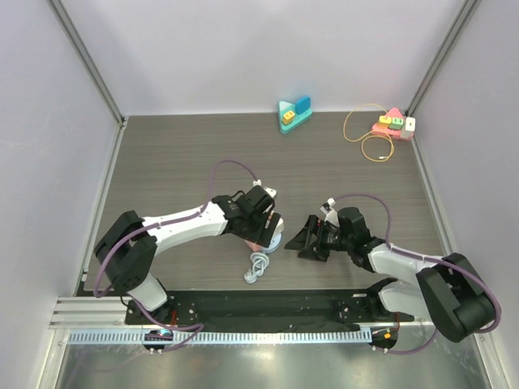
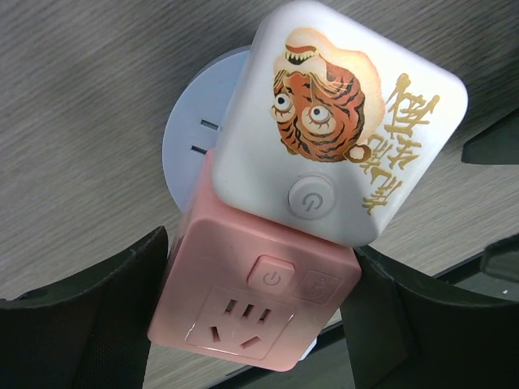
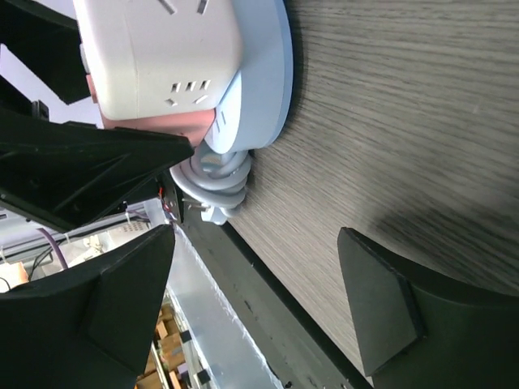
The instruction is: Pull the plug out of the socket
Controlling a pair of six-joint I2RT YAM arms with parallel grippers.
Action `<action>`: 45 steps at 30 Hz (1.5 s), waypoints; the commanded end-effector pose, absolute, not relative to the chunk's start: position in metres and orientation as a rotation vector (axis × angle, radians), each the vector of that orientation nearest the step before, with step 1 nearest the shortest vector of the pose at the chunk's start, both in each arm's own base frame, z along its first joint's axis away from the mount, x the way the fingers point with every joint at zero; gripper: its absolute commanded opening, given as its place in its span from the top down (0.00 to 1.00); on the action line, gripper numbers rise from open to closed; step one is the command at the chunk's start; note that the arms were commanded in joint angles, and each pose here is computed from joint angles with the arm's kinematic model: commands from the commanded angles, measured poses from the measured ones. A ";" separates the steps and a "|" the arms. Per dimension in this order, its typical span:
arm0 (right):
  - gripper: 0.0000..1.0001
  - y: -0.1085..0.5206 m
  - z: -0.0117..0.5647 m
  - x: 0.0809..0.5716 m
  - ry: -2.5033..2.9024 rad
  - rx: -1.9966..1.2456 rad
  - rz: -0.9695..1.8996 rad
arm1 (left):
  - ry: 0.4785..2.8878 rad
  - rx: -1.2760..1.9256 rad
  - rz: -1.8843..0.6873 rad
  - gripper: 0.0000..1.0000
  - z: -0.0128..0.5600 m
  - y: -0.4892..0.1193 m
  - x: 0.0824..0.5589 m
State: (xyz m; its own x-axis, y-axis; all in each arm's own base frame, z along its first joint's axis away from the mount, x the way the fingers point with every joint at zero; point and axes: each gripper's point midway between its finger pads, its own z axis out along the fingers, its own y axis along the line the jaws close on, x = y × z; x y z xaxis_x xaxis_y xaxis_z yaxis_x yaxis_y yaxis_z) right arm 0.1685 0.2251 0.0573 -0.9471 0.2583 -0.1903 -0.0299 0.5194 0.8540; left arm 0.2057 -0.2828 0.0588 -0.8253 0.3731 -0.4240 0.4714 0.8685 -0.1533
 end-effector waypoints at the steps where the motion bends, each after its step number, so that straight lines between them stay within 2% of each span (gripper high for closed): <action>1: 0.14 0.232 0.064 0.173 2.418 0.160 1.440 | 2.642 0.518 -0.489 0.51 0.076 -0.294 0.199; 5: 0.23 0.237 0.061 0.176 2.422 0.153 1.450 | 2.636 0.490 -0.543 0.55 0.080 -0.297 0.195; 9: 0.24 0.248 0.062 0.175 2.431 0.148 1.468 | 2.635 0.477 -0.549 0.64 0.082 -0.294 0.192; 13: 0.24 0.262 0.062 0.175 2.429 0.158 1.455 | 2.604 0.471 -0.572 0.79 0.092 -0.297 0.195; 19: 0.24 0.273 0.066 0.182 2.366 0.249 1.447 | 2.583 0.431 -0.667 0.91 0.101 -0.308 0.194; 23: 0.26 0.267 0.057 0.188 2.359 0.309 1.399 | 2.567 0.400 -0.717 0.94 0.103 -0.307 0.189; 29: 0.41 0.268 0.054 0.191 2.348 0.337 1.396 | 2.521 0.389 -0.803 0.99 0.117 -0.307 0.182; 44: 0.42 0.289 0.059 0.181 2.333 0.267 1.516 | 2.503 0.347 -0.902 1.00 0.118 -0.321 0.182; 45: 0.42 0.288 0.056 0.181 2.339 0.273 1.509 | 2.513 0.348 -0.894 0.94 0.115 -0.321 0.182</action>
State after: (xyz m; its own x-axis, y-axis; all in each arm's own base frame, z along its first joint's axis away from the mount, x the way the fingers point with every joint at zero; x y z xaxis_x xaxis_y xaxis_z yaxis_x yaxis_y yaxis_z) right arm 0.1752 0.2784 0.0397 -0.9304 0.3370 -0.1442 0.0348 0.4728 0.8805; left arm 0.1702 -0.2855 0.0790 -0.8951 0.1468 -0.4209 0.3339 0.8464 -0.4148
